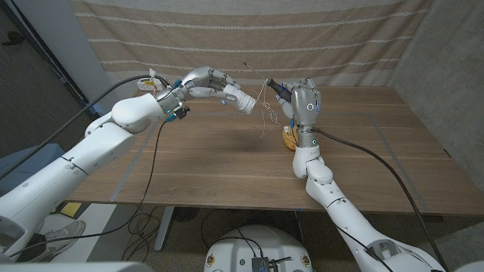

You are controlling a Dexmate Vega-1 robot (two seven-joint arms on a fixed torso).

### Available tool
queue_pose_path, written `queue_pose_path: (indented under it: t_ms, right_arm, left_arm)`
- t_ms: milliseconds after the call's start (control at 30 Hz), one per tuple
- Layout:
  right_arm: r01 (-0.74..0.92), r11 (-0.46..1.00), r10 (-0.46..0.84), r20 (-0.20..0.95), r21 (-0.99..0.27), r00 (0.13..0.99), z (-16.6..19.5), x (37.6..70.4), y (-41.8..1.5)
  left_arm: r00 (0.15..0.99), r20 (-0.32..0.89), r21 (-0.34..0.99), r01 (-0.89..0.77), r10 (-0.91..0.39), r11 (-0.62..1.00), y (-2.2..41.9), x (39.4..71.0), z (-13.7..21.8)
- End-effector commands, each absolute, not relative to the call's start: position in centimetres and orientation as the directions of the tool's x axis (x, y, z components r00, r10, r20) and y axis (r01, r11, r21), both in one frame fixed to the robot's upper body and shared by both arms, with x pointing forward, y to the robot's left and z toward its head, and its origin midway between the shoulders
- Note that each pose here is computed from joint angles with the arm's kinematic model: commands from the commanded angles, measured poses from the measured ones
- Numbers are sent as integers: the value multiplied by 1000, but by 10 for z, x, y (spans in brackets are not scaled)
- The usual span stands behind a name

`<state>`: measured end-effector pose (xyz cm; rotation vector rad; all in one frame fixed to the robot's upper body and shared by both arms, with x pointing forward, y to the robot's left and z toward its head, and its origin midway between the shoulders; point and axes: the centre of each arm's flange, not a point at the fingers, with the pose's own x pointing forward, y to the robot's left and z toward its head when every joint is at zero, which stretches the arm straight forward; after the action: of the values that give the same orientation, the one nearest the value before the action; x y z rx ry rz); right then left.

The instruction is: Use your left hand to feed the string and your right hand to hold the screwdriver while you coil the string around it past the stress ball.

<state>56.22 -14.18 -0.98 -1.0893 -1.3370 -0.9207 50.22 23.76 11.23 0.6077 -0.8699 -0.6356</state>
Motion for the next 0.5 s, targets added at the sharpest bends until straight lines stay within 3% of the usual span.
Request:
queue_pose_path:
  t_ms: [33, 500]
  right_arm:
    - [964, 239, 149, 985, -118, 84, -26, 568, -142]
    - [954, 253, 264, 960, -160, 91, -47, 565, -134]
  left_arm:
    - [407, 570, 670, 273, -714, 690, 232, 484, 124]
    - [345, 734, 566, 166, -585, 808, 241, 459, 136]
